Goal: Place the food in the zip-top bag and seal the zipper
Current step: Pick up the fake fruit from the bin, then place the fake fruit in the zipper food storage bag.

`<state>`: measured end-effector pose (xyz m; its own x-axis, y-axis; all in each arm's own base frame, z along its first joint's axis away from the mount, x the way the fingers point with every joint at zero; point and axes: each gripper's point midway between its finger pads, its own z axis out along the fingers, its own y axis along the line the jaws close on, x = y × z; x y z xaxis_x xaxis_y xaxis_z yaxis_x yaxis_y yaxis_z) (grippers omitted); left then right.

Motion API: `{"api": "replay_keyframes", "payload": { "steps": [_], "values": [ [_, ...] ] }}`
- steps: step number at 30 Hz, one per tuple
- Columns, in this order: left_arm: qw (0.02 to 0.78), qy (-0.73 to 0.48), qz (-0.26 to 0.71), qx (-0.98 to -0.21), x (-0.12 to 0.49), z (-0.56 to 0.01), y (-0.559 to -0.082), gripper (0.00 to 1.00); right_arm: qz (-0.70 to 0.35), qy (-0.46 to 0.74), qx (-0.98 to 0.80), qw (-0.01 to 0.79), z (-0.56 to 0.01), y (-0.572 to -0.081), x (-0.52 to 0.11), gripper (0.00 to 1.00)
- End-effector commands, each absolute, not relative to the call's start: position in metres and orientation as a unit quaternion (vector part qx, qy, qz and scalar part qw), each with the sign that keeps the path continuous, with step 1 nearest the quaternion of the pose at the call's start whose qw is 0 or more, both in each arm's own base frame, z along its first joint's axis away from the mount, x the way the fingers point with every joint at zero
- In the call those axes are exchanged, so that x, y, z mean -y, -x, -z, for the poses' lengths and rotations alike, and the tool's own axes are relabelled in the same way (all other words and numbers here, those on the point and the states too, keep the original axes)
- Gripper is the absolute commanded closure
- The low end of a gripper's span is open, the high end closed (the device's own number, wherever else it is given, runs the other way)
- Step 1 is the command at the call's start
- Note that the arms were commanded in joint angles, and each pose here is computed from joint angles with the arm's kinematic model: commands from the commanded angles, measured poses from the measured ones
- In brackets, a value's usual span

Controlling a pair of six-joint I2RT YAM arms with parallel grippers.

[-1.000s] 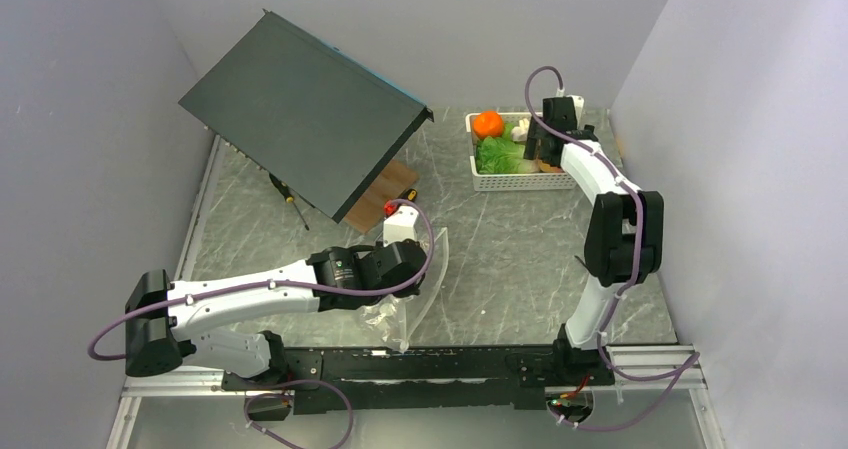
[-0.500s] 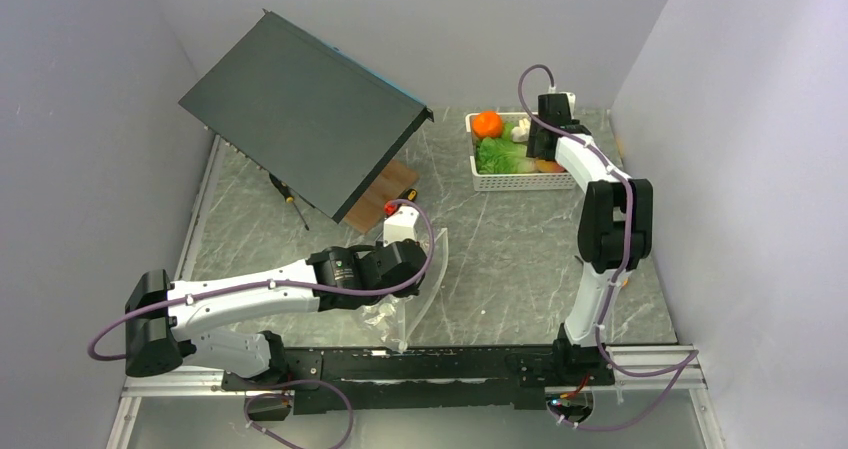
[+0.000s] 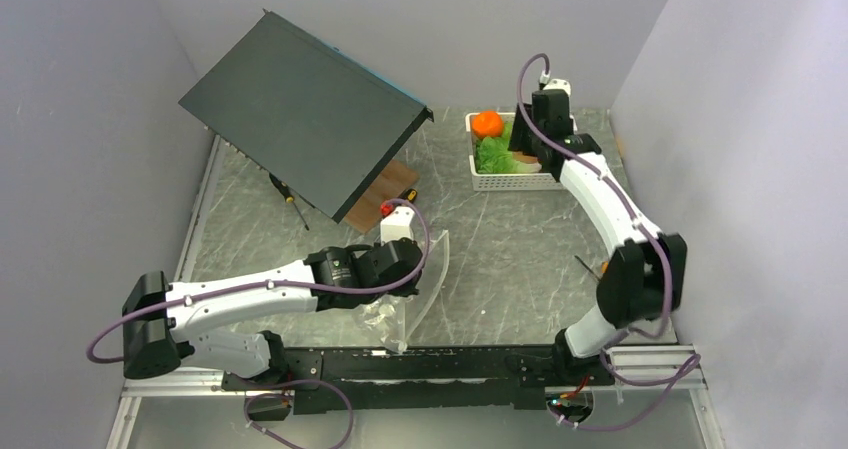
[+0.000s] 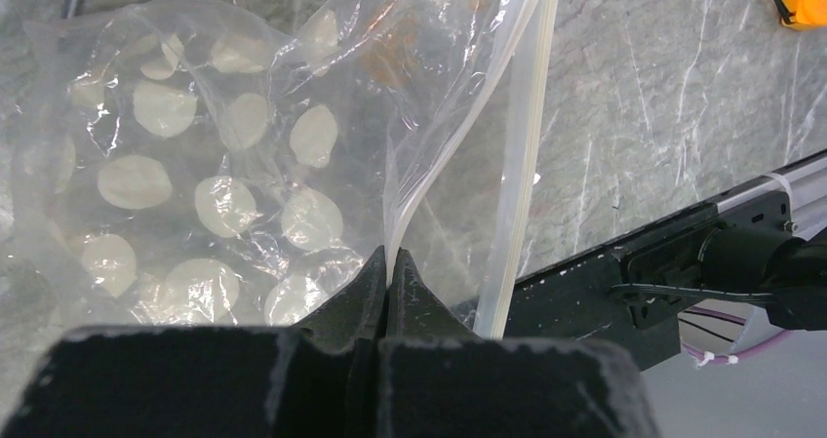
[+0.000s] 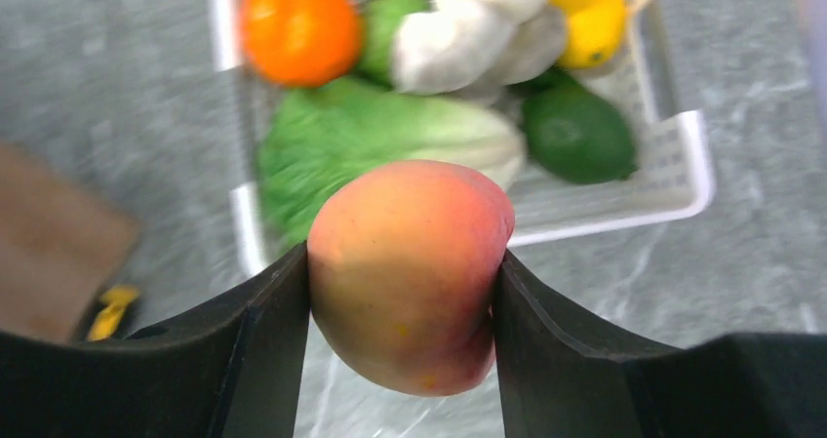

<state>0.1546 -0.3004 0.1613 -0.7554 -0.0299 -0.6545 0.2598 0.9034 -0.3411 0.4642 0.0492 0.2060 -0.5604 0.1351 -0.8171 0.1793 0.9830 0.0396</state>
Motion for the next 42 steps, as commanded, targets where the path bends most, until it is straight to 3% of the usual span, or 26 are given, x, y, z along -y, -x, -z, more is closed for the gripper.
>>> {"api": "replay_keyframes", "payload": {
  "steps": [1, 4, 9, 21, 33, 42],
  "values": [
    [0.338, -0.041, 0.259, -0.904, 0.309, -0.175, -0.154, 1.00, -0.108, -0.034, -0.877, 0.467, -0.229, -0.407, -0.126, 1.00],
    [0.337, -0.037, 0.268, -0.902, 0.309, -0.177, -0.156, 1.00, -0.218, 0.019, -0.866, 0.450, -0.233, -0.354, -0.171, 1.00],
    [0.337, -0.032, 0.286, -0.896, 0.308, -0.183, -0.157, 1.00, -0.309, 0.069, -0.839, 0.442, -0.247, -0.287, -0.190, 1.00],
    [0.361, -0.040, 0.335, -0.869, 0.310, -0.220, -0.164, 1.00, -0.559, 0.230, -0.689, 0.400, -0.316, -0.169, -0.242, 1.00],
    [0.367, -0.042, 0.370, -0.852, 0.317, -0.240, -0.163, 1.00, -0.560, 0.260, -0.698, 0.364, -0.282, -0.154, -0.274, 1.00],
    [0.369, -0.036, 0.383, -0.846, 0.320, -0.245, -0.164, 1.00, -0.447, 0.237, -0.767, 0.395, -0.229, -0.165, -0.273, 1.00]
  ]
}}
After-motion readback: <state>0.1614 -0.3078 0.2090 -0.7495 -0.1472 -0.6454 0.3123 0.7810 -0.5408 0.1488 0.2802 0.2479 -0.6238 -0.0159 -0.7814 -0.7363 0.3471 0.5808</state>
